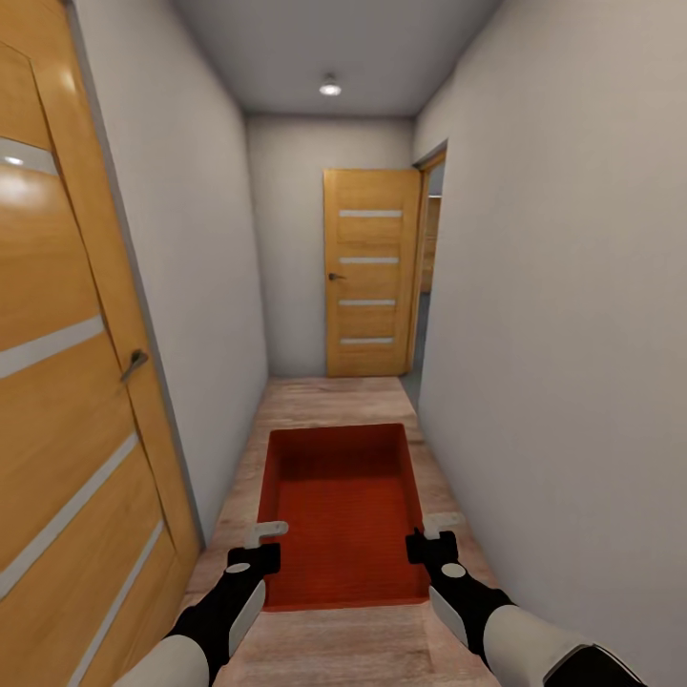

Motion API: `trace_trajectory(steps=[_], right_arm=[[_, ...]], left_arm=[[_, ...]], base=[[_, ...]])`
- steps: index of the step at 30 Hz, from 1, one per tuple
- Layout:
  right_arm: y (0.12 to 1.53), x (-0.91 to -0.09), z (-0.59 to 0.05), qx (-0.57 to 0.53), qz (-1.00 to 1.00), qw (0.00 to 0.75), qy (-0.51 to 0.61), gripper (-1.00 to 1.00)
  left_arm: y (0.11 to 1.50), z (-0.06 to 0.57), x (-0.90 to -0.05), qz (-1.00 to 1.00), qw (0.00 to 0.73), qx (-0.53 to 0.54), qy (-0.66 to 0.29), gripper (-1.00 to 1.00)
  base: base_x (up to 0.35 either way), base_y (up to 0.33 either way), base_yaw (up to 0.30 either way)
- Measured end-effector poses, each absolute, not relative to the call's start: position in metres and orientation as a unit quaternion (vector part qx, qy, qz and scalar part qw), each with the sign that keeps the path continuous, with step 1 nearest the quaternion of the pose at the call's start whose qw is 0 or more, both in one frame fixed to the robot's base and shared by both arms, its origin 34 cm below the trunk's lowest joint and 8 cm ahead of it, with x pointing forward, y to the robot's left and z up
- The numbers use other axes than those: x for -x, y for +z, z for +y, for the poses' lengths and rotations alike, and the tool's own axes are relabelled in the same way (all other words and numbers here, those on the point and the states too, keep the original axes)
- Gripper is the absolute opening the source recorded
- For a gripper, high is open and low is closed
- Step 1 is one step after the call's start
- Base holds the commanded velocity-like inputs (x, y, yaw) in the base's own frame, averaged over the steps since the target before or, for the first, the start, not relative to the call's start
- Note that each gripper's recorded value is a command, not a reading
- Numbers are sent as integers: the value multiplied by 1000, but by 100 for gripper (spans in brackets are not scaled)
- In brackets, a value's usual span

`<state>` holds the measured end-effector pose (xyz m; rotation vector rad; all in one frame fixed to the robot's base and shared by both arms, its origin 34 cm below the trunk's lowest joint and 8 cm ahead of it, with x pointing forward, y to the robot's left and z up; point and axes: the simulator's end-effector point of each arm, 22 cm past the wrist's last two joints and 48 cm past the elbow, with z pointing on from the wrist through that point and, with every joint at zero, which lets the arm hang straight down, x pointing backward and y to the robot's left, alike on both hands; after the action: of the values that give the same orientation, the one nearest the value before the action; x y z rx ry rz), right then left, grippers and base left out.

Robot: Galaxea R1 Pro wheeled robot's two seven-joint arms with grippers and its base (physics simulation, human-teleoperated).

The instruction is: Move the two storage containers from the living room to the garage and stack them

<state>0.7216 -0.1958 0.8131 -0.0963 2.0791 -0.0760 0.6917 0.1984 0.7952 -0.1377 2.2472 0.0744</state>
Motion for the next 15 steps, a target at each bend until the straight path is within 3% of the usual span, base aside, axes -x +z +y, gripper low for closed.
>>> trace_trajectory(steps=[15], right_arm=[[813, -722, -196, 40, 862, 505, -32, -100]], left_arm=[[795, 198, -692, 901, 430, 55, 30, -100]], base=[[324, 0, 0]])
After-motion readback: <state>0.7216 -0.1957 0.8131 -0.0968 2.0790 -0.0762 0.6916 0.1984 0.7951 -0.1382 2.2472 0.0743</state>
